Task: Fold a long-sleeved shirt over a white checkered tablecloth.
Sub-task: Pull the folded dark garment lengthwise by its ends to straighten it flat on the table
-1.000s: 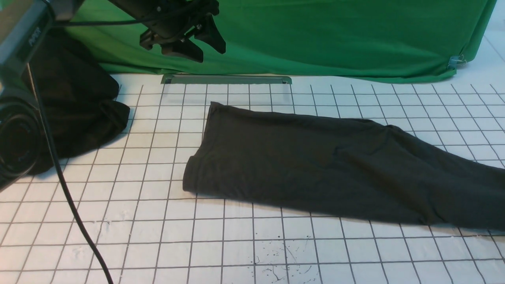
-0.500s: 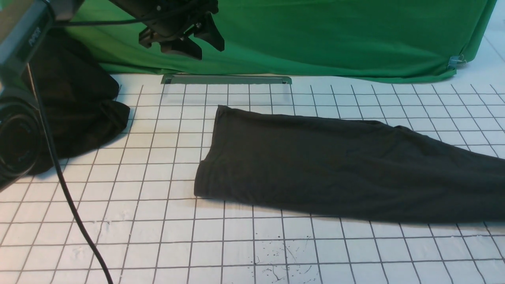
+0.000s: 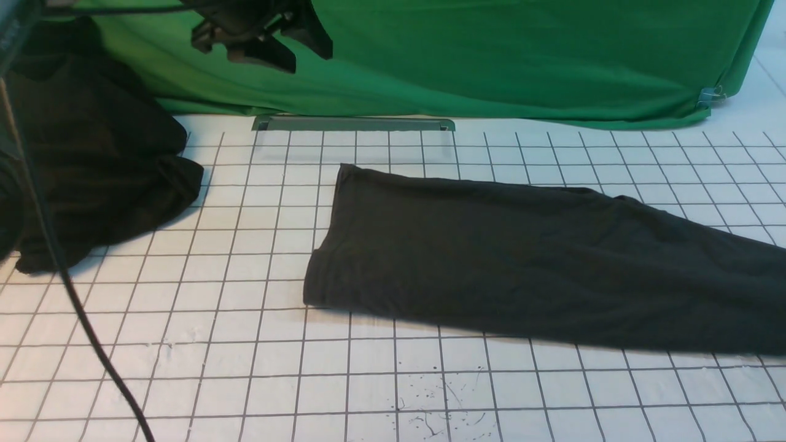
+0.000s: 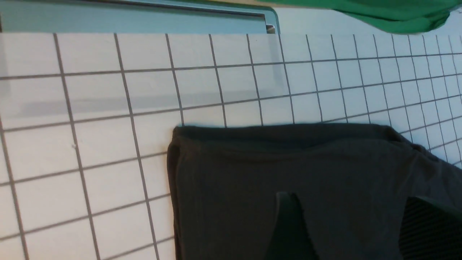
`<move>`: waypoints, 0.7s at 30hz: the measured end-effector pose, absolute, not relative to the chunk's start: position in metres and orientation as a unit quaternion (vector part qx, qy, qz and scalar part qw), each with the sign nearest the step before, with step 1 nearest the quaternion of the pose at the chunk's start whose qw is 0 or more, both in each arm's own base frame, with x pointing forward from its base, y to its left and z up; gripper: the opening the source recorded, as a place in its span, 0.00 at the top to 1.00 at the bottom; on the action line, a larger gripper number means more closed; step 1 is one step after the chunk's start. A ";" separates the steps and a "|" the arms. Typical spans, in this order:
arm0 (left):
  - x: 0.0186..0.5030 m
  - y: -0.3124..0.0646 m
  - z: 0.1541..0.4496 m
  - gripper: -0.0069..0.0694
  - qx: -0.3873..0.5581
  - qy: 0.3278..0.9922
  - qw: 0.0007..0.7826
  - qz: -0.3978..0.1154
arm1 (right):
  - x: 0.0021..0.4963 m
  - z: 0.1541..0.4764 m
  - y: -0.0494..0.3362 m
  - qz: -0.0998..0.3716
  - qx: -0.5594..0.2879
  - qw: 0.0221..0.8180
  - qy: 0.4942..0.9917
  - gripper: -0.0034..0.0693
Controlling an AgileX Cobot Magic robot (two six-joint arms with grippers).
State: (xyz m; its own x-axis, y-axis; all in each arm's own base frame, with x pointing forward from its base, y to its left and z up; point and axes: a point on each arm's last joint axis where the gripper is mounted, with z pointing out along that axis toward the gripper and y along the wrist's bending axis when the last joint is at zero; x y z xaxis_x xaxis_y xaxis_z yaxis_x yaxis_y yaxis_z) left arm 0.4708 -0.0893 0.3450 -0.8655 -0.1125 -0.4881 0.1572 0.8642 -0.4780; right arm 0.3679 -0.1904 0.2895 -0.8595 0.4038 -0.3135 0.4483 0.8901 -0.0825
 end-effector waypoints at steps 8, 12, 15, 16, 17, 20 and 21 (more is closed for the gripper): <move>0.416 -0.084 0.295 0.39 -0.004 0.964 0.123 -0.237 | 0.355 0.299 -0.172 -0.019 0.228 0.141 0.963 0.12; 0.399 -0.095 0.257 0.35 0.007 0.975 0.055 -0.214 | 0.351 0.285 -0.170 -0.010 0.229 0.116 0.966 0.12; 0.393 -0.106 0.244 0.28 0.027 0.980 0.047 -0.194 | 0.348 0.276 -0.168 -0.006 0.226 0.100 0.969 0.12; 0.393 -0.106 0.244 0.27 0.027 0.979 0.049 -0.194 | 0.348 0.276 -0.168 -0.006 0.225 0.099 0.969 0.12; 0.395 -0.110 0.243 0.23 0.029 0.979 0.064 -0.191 | 0.348 0.275 -0.168 -0.006 0.222 0.100 0.970 0.12; 0.397 -0.111 0.243 0.18 0.030 0.978 0.078 -0.189 | 0.348 0.275 -0.168 -0.005 0.221 0.100 0.970 0.12; 0.397 -0.111 0.243 0.18 0.030 0.978 0.078 -0.189 | 0.348 0.275 -0.168 -0.005 0.221 0.099 0.970 0.12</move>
